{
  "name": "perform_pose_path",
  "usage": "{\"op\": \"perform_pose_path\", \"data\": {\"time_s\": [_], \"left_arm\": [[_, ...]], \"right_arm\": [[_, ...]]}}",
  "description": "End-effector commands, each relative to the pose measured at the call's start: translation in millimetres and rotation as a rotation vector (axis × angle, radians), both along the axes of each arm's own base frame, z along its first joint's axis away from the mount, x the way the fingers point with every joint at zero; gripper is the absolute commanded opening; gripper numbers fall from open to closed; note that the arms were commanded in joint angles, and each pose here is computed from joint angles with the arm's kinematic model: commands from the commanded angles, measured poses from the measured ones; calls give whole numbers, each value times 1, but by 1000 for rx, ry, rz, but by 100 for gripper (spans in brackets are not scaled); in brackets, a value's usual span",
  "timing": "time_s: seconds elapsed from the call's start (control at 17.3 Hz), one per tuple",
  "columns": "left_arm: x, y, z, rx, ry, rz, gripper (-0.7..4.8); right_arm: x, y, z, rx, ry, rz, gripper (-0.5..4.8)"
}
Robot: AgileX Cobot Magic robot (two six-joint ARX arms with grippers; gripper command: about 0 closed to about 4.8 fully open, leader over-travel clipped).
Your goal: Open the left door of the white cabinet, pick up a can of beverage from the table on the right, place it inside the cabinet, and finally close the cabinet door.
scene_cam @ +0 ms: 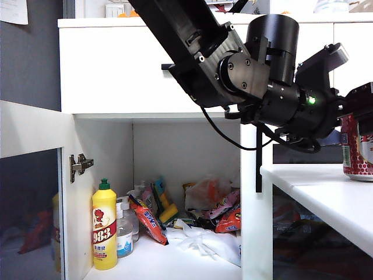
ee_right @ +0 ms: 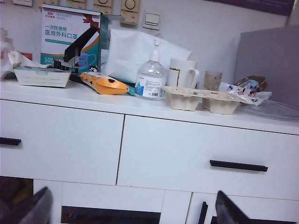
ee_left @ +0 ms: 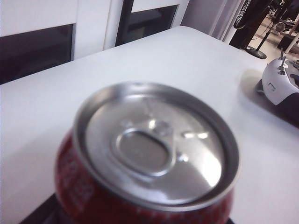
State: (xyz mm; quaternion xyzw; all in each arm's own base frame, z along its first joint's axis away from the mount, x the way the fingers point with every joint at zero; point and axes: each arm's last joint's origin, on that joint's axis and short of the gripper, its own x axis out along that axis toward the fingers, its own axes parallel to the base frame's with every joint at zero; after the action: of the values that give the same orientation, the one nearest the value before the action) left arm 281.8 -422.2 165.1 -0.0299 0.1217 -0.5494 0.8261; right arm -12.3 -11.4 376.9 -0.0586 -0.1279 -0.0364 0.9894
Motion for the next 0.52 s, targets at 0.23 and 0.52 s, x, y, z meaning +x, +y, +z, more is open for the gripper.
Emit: {"op": "perform_pose_path", "data": {"time_s": [0.23,0.52], "left_arm": [[8,26,59,18,-12,16,-6],[4,96,145,181,-51,27,-6]], "right_arm": [[0,0,0,0,5,-6,479],[0,0,0,28,5,4,479]]}}
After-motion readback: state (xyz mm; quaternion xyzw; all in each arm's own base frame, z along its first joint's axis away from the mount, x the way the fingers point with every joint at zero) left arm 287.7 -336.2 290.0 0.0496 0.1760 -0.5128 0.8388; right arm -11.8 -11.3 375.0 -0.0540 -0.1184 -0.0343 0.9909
